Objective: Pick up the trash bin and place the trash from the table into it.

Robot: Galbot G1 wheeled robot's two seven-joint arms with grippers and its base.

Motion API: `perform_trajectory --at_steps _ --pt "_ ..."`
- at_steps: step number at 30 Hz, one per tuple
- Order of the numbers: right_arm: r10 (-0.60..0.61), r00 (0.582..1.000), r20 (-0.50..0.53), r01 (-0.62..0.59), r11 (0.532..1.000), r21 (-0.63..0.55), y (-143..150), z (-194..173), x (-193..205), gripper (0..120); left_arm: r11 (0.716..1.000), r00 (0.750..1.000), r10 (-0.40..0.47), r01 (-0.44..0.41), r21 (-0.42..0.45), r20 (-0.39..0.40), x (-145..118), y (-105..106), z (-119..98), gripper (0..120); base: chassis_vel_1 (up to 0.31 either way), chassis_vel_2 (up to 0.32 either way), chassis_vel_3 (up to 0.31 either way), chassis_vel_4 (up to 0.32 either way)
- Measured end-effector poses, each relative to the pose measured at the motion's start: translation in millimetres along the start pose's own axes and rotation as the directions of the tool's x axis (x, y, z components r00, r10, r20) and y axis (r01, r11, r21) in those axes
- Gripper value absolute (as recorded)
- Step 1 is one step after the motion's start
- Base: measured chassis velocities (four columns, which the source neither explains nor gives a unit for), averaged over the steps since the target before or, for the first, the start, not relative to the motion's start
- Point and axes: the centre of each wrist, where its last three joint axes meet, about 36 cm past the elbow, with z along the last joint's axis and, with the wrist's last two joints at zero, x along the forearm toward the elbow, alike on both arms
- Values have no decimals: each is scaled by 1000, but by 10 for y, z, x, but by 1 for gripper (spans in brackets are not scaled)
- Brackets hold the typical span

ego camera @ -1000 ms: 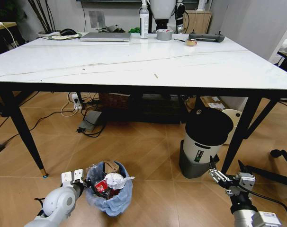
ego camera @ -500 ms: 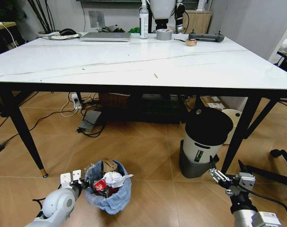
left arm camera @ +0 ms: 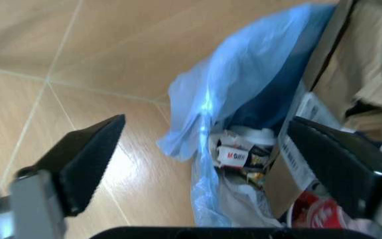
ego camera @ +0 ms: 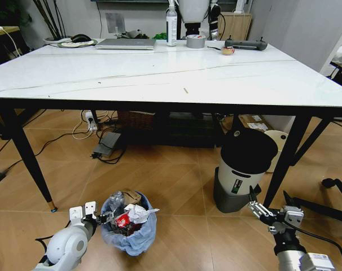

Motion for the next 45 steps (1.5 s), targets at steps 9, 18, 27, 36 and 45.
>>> perform_trajectory --at_steps 9,18,27,36,45 --pt "-2 1000 -1 2 1000 -9 1 23 -22 100 1000 998 1 -1 -5 56 276 -56 -116 100 0 0 0 0" --pt "-4 1000 -2 4 1000 -13 -6 43 -38 100 1000 996 10 -10 0 86 458 -148 -178 100 0 0 0 0" --pt "-6 1000 2 6 1000 -15 -21 55 -45 100 1000 989 24 -26 16 143 740 -295 -329 100 0 0 0 0" --pt "-11 1000 3 11 1000 -16 -37 60 -60 100 998 974 60 -66 21 217 1162 -484 -532 100 0 0 0 0" --pt "11 1000 -9 -11 999 -41 -34 19 -75 100 992 948 112 -88 -91 299 1353 -537 -513 100 0 0 0 0"
